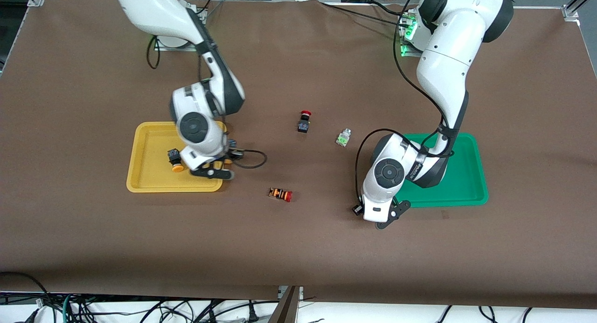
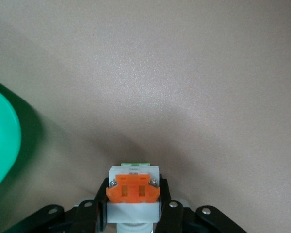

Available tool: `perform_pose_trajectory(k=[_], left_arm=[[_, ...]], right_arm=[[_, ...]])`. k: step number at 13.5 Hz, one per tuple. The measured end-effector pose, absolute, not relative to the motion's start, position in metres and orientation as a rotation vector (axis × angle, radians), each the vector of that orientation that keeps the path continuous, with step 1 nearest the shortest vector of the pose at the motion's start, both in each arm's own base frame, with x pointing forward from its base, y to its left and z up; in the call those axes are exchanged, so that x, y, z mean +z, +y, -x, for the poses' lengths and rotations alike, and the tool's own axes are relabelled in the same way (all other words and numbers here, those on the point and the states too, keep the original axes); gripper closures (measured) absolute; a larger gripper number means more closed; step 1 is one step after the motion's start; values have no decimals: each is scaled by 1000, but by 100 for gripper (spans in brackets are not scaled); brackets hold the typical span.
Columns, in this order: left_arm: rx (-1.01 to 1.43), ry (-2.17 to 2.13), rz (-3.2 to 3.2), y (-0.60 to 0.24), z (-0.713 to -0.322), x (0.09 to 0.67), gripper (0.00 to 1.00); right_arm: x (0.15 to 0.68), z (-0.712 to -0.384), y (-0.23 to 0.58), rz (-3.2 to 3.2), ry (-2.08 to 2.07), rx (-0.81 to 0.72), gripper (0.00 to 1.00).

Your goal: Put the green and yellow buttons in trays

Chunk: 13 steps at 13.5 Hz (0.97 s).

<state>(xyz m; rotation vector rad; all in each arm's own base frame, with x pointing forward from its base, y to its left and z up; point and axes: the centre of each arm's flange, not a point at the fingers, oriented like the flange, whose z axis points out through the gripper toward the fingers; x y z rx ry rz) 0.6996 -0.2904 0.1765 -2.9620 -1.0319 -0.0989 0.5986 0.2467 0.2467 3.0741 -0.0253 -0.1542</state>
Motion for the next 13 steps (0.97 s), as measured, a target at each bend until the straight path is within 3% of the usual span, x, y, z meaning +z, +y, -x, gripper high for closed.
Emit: perform_pose_trajectory(k=[3,6,9,11,13], left_arm=[[-87,-977,2962,-290,-705,205,59],[98,-712,2910,-268,-695,262,59],[354,-454,2837,-226,-676,297,59],[459,-323,2835,-191,-668,288,59],[488,-220,2870,-161,-659,259,59]], right_arm=[[228,-599,196,-3044,73,-179,66],[195,-581,184,-3036,60,-154,55],[232,-593,194,-3059,24,-138,23],[280,-605,206,-3081,27,-152,2],[326,-612,213,-3108,22,-130,1]])
